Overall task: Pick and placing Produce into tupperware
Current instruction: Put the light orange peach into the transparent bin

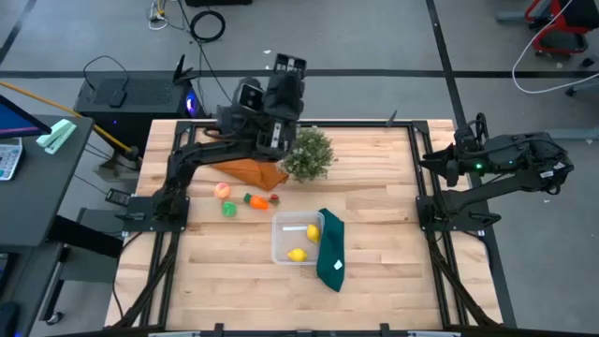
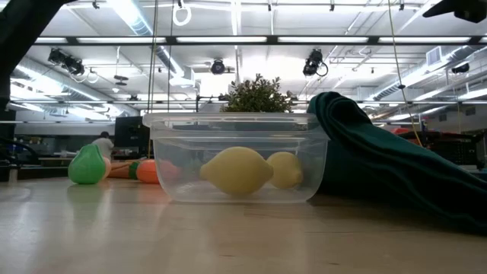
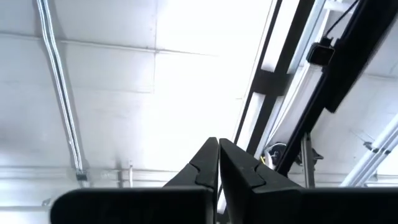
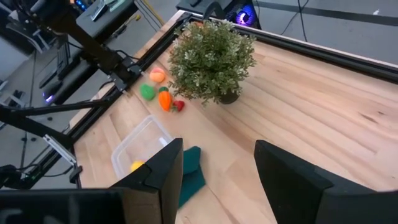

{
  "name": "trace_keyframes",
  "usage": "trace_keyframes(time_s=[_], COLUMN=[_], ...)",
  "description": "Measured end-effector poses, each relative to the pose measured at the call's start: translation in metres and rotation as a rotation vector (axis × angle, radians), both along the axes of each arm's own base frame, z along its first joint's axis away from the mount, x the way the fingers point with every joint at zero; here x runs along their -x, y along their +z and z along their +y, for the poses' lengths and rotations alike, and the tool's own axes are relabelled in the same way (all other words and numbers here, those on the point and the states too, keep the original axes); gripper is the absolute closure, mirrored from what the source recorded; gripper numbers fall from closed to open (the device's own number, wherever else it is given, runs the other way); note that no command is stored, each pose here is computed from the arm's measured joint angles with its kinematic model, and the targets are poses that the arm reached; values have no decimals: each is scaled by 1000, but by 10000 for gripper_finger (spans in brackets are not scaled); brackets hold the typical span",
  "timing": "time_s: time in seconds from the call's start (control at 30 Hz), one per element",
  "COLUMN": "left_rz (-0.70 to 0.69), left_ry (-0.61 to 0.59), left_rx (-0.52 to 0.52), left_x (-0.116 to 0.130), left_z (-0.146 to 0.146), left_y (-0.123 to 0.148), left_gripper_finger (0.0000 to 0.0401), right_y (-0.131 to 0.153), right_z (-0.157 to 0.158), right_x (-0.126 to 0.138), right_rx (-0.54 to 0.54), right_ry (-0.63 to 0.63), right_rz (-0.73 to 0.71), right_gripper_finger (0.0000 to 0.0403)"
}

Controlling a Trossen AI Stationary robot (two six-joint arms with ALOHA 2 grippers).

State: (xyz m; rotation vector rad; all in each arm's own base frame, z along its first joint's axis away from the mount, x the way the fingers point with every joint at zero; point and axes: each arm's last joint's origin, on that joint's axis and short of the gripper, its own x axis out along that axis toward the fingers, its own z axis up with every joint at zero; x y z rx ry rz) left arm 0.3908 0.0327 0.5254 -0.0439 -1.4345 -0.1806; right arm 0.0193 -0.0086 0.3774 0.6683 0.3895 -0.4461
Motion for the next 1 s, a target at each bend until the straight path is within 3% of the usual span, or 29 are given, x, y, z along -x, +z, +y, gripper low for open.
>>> trace_keyframes(time_s=[0.2, 0.3, 0.53, 0.83, 1.0], left_rz=[12, 126, 345, 1072, 1367], left_ry=[-48, -61, -15, -25, -60], left_rx=[10, 35, 60, 244, 375], left_x=[-6, -3, 43, 93, 117], left_z=[15, 19, 16, 22, 19], left_y=[-55, -80, -116, -181, -193], left_gripper_finger=[396, 390, 395, 381, 393], right_y=[0, 0, 0, -2, -3], right_z=[0, 1, 3, 7, 8], right_x=[-2, -5, -19, -41, -48], right_rx=[-32, -37, -29, -13, -6], right_ry=[-20, -24, -26, -25, -43], right_rz=[-3, 5, 54, 132, 148], right_gripper_finger=[238, 238, 238, 238, 238])
